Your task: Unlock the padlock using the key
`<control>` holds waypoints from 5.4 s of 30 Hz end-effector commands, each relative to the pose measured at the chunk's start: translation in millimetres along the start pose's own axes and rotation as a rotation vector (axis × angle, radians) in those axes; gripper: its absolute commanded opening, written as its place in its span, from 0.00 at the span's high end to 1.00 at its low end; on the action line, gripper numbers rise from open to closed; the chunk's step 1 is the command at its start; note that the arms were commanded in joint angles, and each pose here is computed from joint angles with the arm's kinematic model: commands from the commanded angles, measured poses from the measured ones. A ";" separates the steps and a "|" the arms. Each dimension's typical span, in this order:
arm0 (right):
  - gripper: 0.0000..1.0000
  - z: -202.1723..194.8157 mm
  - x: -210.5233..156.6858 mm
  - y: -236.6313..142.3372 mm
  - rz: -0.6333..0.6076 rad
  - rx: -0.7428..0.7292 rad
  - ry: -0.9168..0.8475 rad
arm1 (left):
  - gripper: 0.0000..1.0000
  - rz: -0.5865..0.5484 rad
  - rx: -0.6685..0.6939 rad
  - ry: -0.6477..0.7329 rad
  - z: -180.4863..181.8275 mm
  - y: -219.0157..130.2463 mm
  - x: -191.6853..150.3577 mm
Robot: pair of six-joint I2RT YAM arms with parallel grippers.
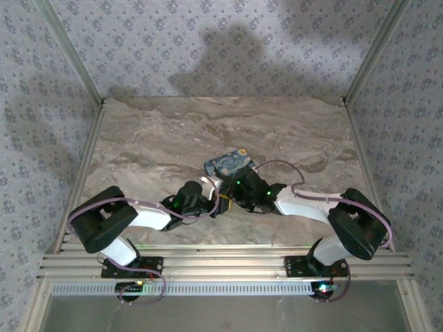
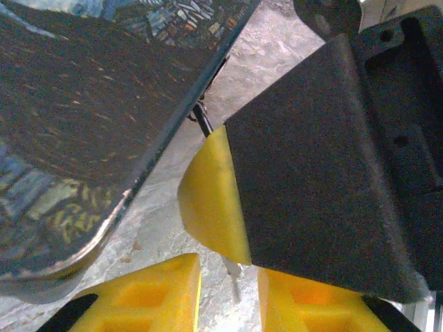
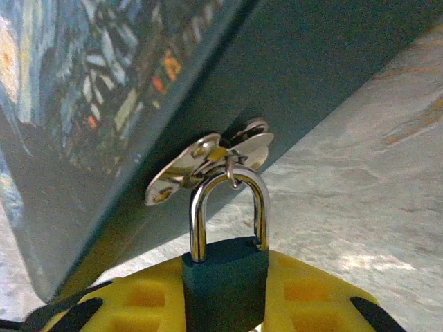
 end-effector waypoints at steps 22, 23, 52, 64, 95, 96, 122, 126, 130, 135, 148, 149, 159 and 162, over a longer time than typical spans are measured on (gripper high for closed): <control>1.00 6.4 20.5 -39.2 0.249 -0.620 -0.754 | 0.73 0.001 0.168 0.006 21.4 -4.9 23.4; 1.00 9.5 21.4 -40.9 0.241 -0.658 -0.791 | 0.73 -0.001 0.171 0.001 22.2 -4.4 24.3; 1.00 72.8 -7.0 -32.9 -0.073 -0.585 -1.516 | 0.75 -0.028 0.135 -0.177 56.2 -37.2 45.0; 1.00 48.8 -10.4 -19.5 0.031 -0.606 -1.559 | 0.75 -0.032 0.214 -0.197 63.0 -65.2 47.3; 1.00 72.8 -12.3 -9.1 -0.011 -0.447 -1.719 | 0.75 0.006 0.162 -0.242 77.6 -67.7 36.2; 1.00 75.1 -12.8 -12.2 -0.009 -0.403 -1.705 | 0.75 0.006 0.160 -0.242 77.9 -66.8 36.2; 1.00 69.9 -19.6 22.1 0.289 -0.111 -1.365 | 0.77 0.015 0.127 -0.257 93.7 -53.1 47.0; 1.00 65.2 -15.4 29.4 0.301 -0.110 -1.260 | 0.77 -0.006 0.117 -0.275 89.2 -59.3 46.5; 1.00 63.6 -10.2 34.1 0.285 -0.071 -1.199 | 0.77 -0.029 0.110 -0.268 84.0 -66.4 46.6; 1.00 46.9 -13.4 36.1 0.266 -0.160 -1.226 | 0.77 -0.056 0.137 -0.224 81.7 -75.8 43.5; 1.00 52.3 -19.4 30.1 0.097 -0.493 -1.536 | 0.77 -0.028 0.123 -0.246 78.0 -77.3 41.7; 1.00 55.2 -22.4 30.6 0.078 -0.519 -1.584 | 0.77 -0.020 0.123 -0.251 78.2 -76.9 41.0; 1.00 75.9 -31.2 31.4 -0.094 -0.609 -1.796 | 0.77 0.005 0.120 -0.280 82.6 -69.2 41.4; 1.00 79.8 -29.9 26.9 -0.137 -0.641 -1.829 | 0.77 0.003 0.121 -0.280 82.8 -68.8 41.9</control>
Point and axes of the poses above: each hand's point on the last joint's axis, 136 mm out from that joint toward the fingers, its own y axis out along the fingers, its own z axis along the line the jaws close on, x = y × z, the point moved 8 cm from there along -y, back along the fingers, and after that the axes turned 8 degrees about -y, right-handed, at the moved point
